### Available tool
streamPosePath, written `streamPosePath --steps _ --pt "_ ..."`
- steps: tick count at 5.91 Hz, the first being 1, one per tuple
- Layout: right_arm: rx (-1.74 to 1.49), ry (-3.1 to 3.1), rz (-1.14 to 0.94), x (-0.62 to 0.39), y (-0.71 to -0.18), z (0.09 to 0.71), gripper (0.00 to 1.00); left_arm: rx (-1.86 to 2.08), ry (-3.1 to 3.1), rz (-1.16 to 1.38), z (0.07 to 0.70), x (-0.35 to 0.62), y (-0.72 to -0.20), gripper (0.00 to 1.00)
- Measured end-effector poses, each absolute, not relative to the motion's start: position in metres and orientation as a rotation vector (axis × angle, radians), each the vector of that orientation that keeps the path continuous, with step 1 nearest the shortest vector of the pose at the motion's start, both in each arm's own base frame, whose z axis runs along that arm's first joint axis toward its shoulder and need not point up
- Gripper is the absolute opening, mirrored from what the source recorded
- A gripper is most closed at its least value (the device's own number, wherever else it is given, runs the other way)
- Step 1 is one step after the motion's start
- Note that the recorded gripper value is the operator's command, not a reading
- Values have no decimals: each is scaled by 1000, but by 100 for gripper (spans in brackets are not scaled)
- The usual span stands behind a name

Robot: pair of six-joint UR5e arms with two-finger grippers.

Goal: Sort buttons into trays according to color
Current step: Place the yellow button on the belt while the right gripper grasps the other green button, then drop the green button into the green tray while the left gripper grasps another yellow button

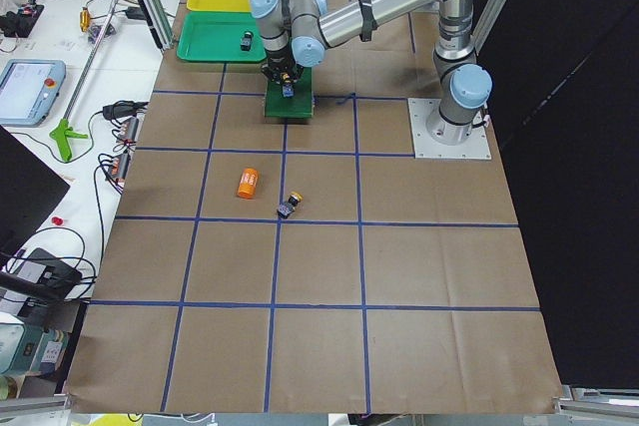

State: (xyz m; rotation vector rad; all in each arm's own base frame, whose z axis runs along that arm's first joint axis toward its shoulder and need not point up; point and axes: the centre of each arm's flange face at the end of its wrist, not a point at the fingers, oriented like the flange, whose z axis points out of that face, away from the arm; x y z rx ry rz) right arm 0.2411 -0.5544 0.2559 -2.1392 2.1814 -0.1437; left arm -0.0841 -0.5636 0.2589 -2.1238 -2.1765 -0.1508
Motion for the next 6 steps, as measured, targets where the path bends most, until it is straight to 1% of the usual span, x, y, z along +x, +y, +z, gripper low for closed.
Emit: streamPosePath --steps 1,2,3,4,5,6 --pt "-2154 2198 -125 228 -553 250 98 -2113 -2206 -141 268 -68 -566 98" --pt "-2155 2221 -93 212 -553 245 70 -2094 -2216 -140 277 -31 -570 98" --pt "-2157 2231 -76 198 -552 244 51 -2123 -2166 -139 286 17 -573 98" --pt "-2190 2227 -60 183 -551 249 27 -2204 -2072 -148 291 62 -572 98" --pt "-2222 2224 -39 166 -551 253 15 -2322 -1948 -170 285 103 -572 98" --pt "-2246 2213 -30 153 -552 255 12 -2417 -1852 -183 273 148 -571 98"
